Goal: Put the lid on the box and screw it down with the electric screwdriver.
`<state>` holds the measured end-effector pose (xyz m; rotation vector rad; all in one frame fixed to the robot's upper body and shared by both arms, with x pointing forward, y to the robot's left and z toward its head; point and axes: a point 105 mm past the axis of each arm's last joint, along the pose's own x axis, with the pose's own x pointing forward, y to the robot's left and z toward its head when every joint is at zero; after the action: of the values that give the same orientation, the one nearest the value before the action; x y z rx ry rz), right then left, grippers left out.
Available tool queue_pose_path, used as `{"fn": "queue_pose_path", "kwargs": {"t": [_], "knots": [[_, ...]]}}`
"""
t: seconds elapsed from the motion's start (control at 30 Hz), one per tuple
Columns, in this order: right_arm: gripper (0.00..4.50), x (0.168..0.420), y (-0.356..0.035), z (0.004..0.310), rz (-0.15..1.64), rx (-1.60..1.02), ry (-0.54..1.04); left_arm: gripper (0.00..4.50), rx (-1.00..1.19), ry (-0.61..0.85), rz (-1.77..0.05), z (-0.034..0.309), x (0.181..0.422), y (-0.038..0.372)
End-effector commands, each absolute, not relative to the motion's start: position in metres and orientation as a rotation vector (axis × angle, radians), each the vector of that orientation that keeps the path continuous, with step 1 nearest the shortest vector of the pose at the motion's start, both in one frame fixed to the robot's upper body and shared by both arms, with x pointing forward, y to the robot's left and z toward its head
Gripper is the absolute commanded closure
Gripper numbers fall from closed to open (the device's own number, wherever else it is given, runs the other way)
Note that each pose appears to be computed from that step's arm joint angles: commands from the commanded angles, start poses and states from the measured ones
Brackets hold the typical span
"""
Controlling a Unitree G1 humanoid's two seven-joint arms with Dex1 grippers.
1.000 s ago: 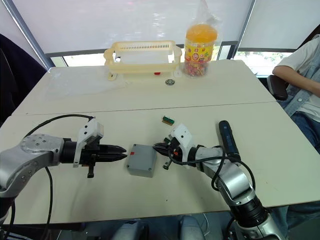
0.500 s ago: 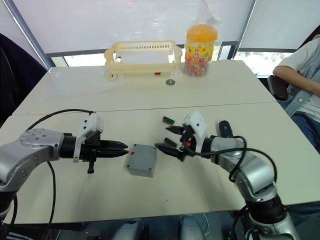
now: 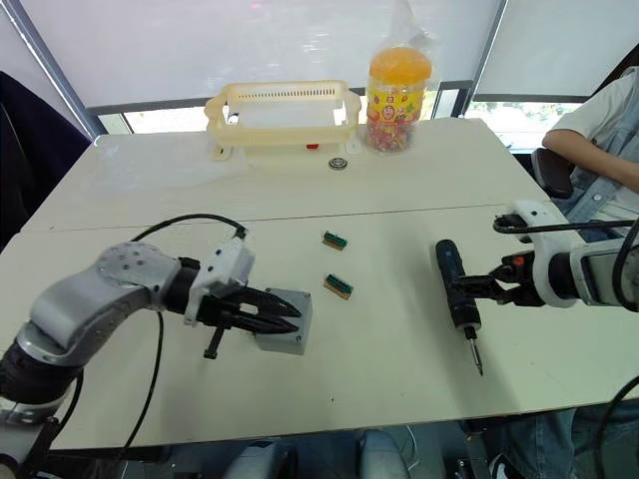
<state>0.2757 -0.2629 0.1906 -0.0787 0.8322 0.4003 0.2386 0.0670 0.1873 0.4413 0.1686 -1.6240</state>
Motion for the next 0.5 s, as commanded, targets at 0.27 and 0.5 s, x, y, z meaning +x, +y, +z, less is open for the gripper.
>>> {"fn": "queue_pose_path", "kwargs": {"t": [0.27,0.5], "knots": [[0.04,0.263,-0.281,0.164,0.333,0.019,1.055,3.74,0.428,0.083,-1.630,0.183,0.230,0.048],[0.04,0.274,-0.286,0.152,0.281,0.055,1.111,3.74,0.421,0.089,-1.611,0.179,0.221,0.044]]}}
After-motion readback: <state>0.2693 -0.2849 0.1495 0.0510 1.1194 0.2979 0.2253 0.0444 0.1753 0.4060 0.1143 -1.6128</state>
